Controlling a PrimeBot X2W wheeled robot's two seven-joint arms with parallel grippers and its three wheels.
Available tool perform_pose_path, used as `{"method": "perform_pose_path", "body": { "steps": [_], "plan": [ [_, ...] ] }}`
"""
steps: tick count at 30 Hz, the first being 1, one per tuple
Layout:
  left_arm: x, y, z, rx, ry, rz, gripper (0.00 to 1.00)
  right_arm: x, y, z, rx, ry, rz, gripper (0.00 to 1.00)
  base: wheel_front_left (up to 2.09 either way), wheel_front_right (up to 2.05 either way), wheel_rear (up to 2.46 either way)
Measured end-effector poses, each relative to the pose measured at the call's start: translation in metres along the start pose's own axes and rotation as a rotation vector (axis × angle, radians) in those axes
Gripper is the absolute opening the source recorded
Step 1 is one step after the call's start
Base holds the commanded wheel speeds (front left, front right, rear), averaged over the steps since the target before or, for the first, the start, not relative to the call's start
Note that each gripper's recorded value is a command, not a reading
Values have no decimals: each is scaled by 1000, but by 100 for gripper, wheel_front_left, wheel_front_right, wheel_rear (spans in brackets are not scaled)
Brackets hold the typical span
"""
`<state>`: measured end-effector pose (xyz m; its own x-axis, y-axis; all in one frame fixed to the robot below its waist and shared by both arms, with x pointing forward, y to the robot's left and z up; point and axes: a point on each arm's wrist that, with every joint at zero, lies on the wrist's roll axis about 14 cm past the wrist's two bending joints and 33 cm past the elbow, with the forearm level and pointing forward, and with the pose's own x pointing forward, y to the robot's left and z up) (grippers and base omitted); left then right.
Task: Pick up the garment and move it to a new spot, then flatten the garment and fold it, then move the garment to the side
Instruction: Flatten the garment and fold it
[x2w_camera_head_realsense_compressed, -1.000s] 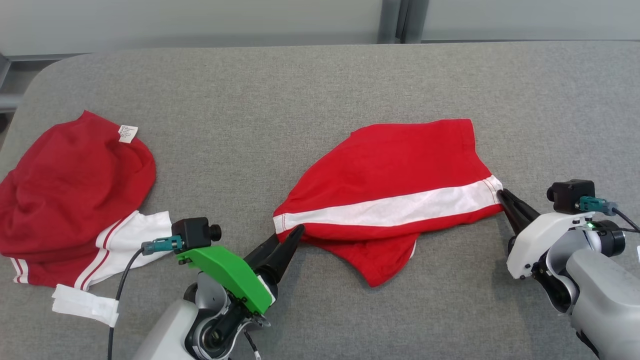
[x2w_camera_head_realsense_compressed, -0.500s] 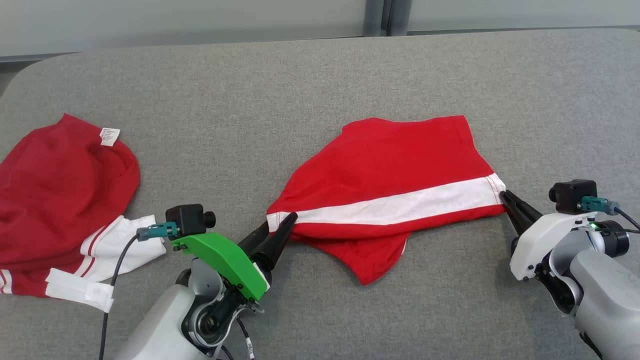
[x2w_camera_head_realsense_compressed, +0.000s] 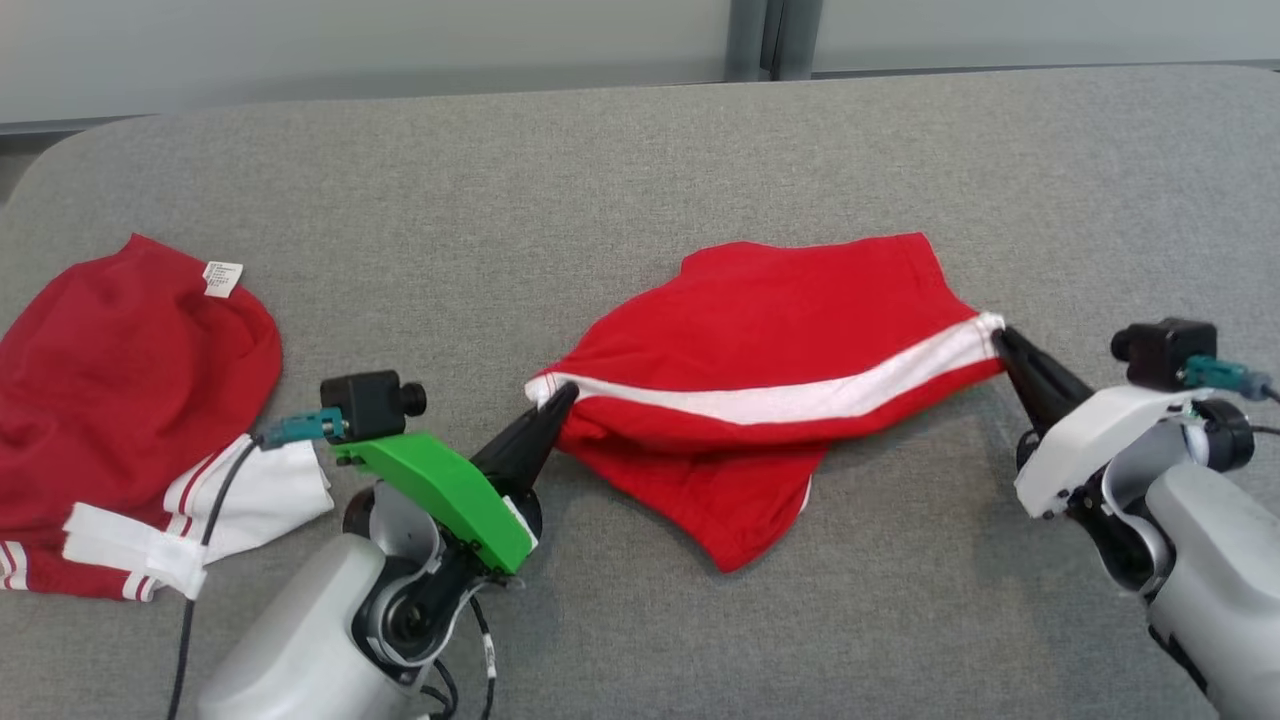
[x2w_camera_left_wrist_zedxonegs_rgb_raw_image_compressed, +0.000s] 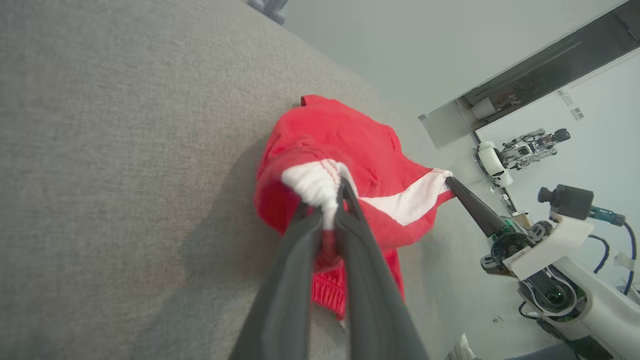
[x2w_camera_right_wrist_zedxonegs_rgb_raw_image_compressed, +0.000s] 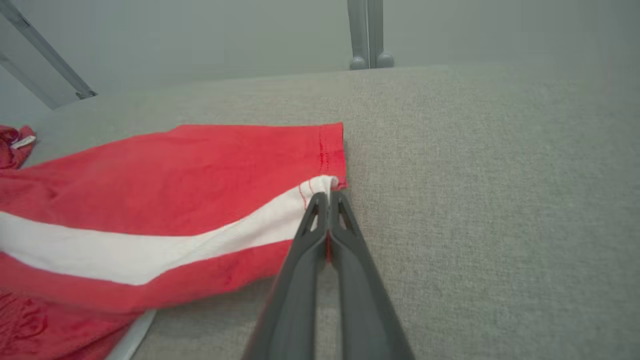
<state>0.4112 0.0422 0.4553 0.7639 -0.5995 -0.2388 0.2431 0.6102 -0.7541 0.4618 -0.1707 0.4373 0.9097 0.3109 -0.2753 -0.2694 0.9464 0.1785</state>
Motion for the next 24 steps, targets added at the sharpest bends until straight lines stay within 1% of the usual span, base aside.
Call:
{"method": "perform_pose_path", "body": {
  "steps": [2,5,7,9,11,13,15,17,20,22,24],
  "plan": [
    [0,-9,14,39,-22,-34,0,1,1,25,29,-77,12,0,0,0,0],
    [-6,-25,40,138,-72,-85,0,-6,-6,71,22,-199,17,0,0,0,0],
    [-11,-39,55,181,-101,-119,0,-16,-3,101,44,-278,39,0,0,0,0],
    [-19,-59,72,216,-142,-167,0,-30,1,128,74,-354,66,0,0,0,0],
    [-30,-80,88,241,-173,-211,0,-47,1,152,82,-408,84,0,0,0,0],
    [-39,-97,102,263,-188,-245,0,-60,3,169,74,-432,104,0,0,0,0],
    [-45,-114,109,277,-164,-285,0,-66,14,186,69,-446,148,0,0,0,0],
    [-43,-126,119,317,-137,-308,0,-63,24,199,55,-433,182,0,0,0,0],
    [-34,-141,160,407,-170,-322,0,-48,36,236,30,-454,226,0,0,0,0],
    [-20,-145,184,437,-170,-321,0,-34,44,266,26,-488,252,0,0,0,0],
    [-2,-141,209,473,-177,-295,0,-13,47,289,12,-495,255,0,0,0,0]
  ]
}}
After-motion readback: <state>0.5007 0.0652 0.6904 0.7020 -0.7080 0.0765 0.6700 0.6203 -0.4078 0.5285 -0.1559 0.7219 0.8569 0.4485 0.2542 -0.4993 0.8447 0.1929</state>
